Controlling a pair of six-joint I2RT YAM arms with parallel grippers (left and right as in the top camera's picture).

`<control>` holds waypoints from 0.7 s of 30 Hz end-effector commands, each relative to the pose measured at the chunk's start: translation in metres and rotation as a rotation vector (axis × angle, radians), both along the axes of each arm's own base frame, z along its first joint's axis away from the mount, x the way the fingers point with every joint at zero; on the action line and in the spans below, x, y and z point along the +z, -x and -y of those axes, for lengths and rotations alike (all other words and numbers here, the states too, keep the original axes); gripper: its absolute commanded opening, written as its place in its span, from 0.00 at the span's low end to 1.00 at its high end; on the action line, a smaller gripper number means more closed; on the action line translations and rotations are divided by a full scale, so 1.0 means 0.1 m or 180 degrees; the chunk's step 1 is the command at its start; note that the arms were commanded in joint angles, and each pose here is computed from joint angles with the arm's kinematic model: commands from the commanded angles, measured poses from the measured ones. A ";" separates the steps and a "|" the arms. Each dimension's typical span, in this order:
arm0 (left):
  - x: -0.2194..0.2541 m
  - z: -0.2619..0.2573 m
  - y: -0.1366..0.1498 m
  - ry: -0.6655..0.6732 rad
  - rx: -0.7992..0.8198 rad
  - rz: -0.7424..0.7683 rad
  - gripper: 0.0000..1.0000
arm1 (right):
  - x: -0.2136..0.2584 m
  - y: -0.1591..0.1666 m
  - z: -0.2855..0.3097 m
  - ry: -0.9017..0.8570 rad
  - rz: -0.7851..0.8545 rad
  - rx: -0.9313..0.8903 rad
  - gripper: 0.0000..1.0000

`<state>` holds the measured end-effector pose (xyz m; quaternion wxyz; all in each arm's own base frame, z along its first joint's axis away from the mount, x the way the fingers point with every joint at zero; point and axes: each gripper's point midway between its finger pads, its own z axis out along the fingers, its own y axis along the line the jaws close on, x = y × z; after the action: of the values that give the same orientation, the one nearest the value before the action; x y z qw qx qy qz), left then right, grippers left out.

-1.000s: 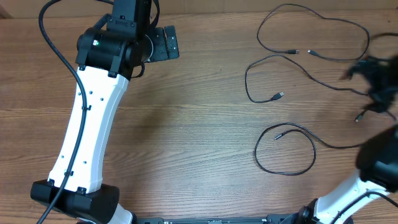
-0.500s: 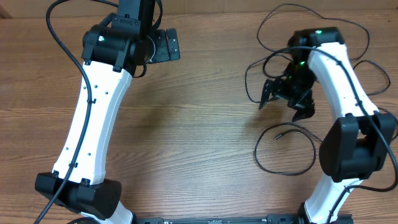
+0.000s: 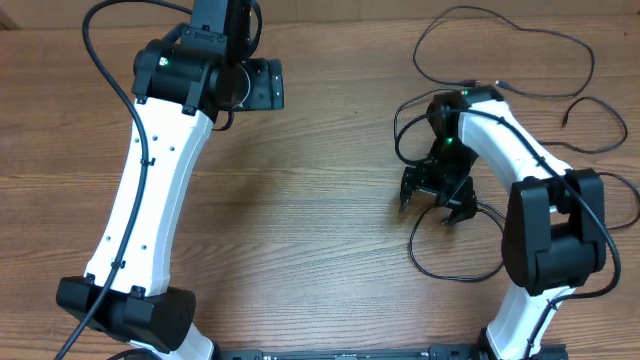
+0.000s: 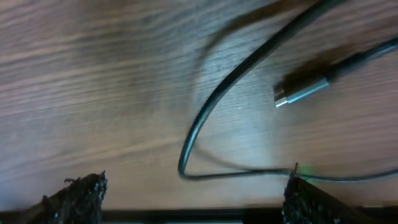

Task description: Untangle cables

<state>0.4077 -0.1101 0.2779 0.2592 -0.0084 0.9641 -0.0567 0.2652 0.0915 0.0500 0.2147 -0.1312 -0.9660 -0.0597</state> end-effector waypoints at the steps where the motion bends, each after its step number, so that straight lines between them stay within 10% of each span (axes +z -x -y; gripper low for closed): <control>1: -0.04 0.06 0.00 -0.0010 -0.0227 -0.0048 0.82 | -0.11 0.08 0.00 0.0001 -0.0045 -0.0032 0.89; 7: -0.04 0.04 -0.01 -0.0009 -0.0205 -0.0049 0.95 | -0.20 0.14 0.02 0.0012 -0.0074 -0.0040 0.86; 21: -0.04 0.05 -0.01 -0.0011 -0.0214 -0.0052 1.00 | -0.36 -0.07 -0.02 0.0002 0.0247 -0.0186 0.32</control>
<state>0.4055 -0.1140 0.2742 0.2500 0.0194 0.9662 -0.0601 0.2711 0.0933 0.0148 0.1804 -0.1541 -0.9690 -0.0688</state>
